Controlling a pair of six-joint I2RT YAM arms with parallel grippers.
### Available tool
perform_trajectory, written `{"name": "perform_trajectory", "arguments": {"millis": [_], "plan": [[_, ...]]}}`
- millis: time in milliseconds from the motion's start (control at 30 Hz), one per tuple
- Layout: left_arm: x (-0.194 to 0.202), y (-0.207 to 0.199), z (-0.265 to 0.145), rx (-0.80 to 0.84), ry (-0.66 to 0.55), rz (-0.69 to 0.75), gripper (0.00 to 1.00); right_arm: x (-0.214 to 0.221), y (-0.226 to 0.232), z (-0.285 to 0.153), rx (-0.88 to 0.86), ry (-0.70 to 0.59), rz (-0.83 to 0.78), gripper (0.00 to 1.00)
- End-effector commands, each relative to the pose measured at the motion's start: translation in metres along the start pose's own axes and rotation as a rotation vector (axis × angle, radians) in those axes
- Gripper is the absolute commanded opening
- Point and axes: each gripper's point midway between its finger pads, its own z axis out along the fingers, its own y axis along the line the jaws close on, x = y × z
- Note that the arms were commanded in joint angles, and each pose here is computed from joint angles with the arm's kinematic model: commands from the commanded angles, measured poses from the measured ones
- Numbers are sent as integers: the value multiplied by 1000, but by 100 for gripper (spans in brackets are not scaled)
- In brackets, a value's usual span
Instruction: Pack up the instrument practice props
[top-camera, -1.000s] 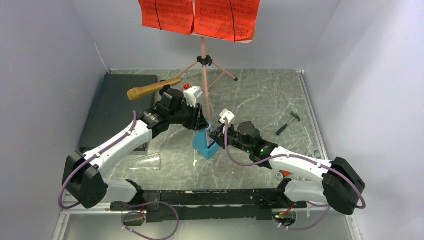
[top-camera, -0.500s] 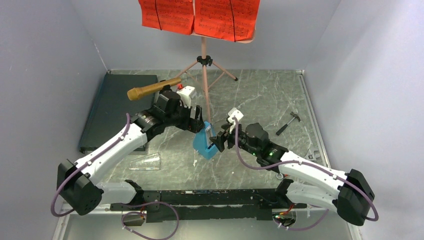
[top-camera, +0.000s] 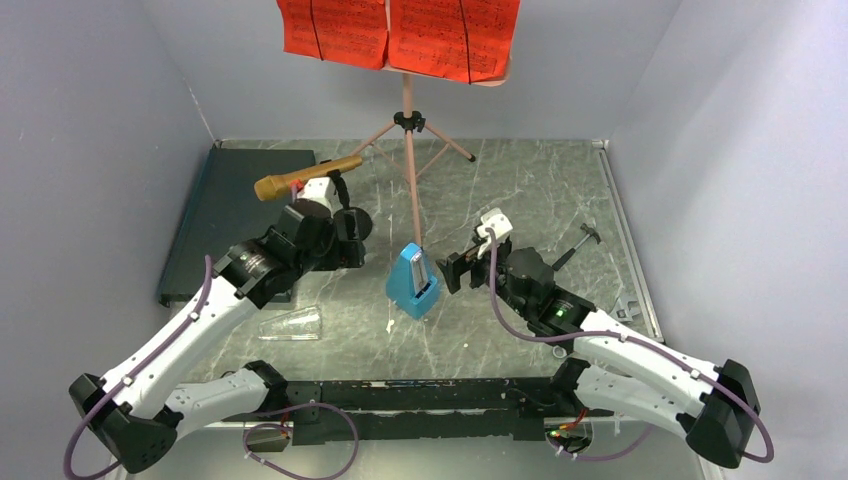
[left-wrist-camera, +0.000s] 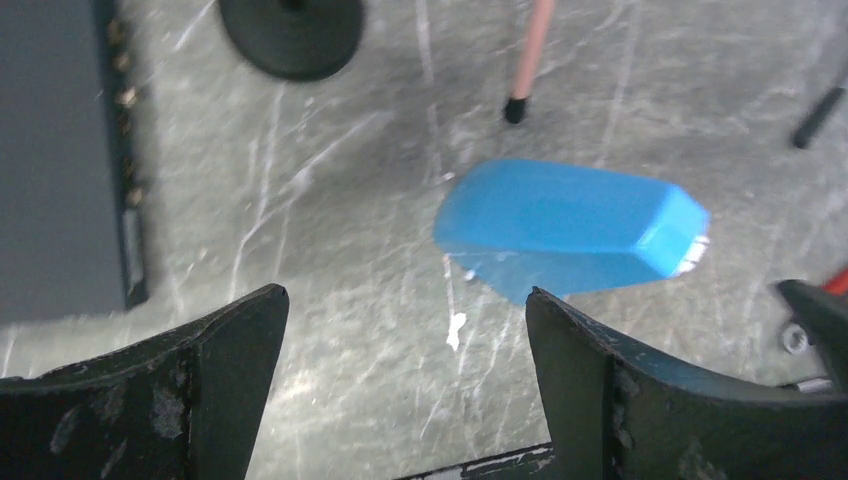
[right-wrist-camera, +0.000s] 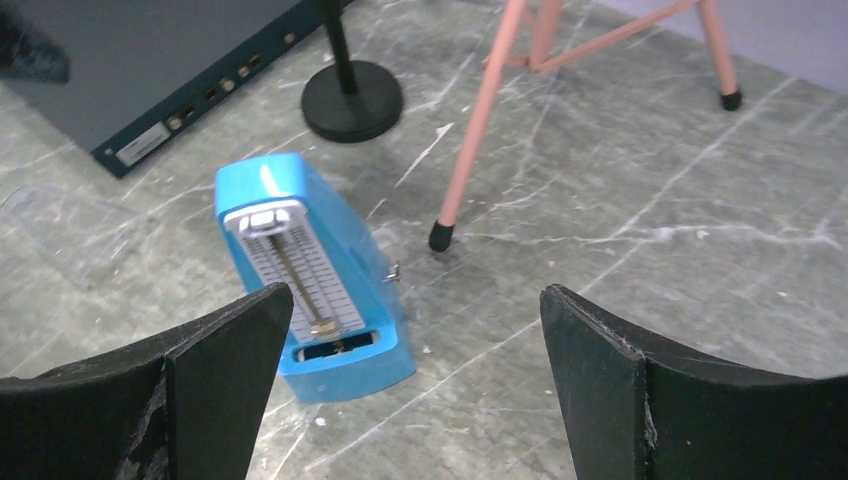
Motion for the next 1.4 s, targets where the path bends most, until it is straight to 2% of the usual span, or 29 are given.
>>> {"name": "perform_trajectory", "arguments": {"millis": [0,133,400,733,1033,1233,1367], "plan": [[31,51,-11,-282,64,-163,94,-38,-22,-6,130,-77,14,100],[58,76,-19,-439,108,-310,94,-44,-30,-11,174,-97,21,100],[111,110,-31,-657,203,-596,94,-36,-27,-15,153,-86,41,100],[149,137,-25,-752,320,-830,94,-18,-22,-19,109,-73,38,100],[176,155,0,-780,270,-1050,94,-9,-9,-13,40,-46,12,100],[162,164,19,-758,149,-1138,94,-3,-4,-9,9,-19,-6,100],[160,171,23,-806,143,-1156,94,-2,-4,-7,12,-18,-8,100]]}}
